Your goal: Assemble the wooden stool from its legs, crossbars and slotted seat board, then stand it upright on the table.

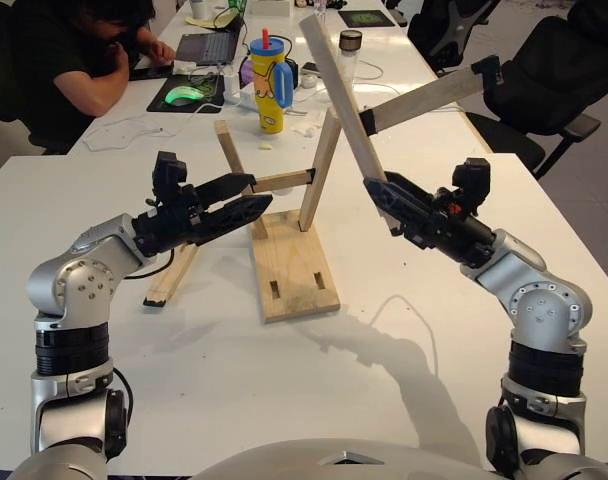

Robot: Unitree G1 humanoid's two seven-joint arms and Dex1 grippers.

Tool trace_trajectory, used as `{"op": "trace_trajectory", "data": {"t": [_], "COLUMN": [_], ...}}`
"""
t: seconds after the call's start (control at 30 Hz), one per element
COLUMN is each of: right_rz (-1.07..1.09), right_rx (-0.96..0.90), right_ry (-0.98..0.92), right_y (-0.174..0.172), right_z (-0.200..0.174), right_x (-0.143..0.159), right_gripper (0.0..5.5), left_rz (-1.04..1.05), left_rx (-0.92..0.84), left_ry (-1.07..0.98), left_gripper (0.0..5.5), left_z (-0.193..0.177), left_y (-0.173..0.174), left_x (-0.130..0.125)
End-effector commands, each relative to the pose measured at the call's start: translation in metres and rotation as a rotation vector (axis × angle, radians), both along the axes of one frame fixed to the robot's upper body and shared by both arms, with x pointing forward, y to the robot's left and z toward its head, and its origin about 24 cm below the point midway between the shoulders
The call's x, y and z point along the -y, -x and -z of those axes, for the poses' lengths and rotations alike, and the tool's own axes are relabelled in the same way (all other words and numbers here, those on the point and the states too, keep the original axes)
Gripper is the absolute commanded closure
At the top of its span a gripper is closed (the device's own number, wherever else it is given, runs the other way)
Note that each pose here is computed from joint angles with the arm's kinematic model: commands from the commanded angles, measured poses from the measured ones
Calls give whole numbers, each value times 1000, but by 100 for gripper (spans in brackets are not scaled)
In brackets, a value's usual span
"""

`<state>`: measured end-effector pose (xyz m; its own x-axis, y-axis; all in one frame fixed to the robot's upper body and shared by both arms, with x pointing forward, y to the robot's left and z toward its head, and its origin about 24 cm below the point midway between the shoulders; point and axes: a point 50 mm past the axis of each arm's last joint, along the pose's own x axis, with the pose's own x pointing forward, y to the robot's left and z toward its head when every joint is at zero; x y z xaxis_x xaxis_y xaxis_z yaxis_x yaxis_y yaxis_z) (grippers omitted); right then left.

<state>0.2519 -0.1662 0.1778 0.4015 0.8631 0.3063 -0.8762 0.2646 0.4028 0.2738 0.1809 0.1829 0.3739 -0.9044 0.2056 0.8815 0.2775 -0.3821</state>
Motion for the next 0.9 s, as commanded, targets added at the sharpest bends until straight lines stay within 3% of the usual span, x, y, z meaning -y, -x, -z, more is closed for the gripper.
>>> {"op": "trace_trajectory", "data": {"t": [0.03, 0.43, 0.9], "right_rz": [-150, -292, -317], "right_rx": [-30, -65, -62], "right_ry": [10, 120, 170], "right_y": [7, 17, 20], "right_z": [2, 23, 28], "right_x": [-10, -16, -15], "right_gripper": [342, 342, 342], "left_rz": [96, 184, 226], "left_rx": [-30, -49, -86], "left_ry": [67, 130, -4], "left_gripper": [22, 22, 223], "left_z": [-16, -37, -27], "left_y": [1, -1, 5], "left_x": [4, 8, 4]}}
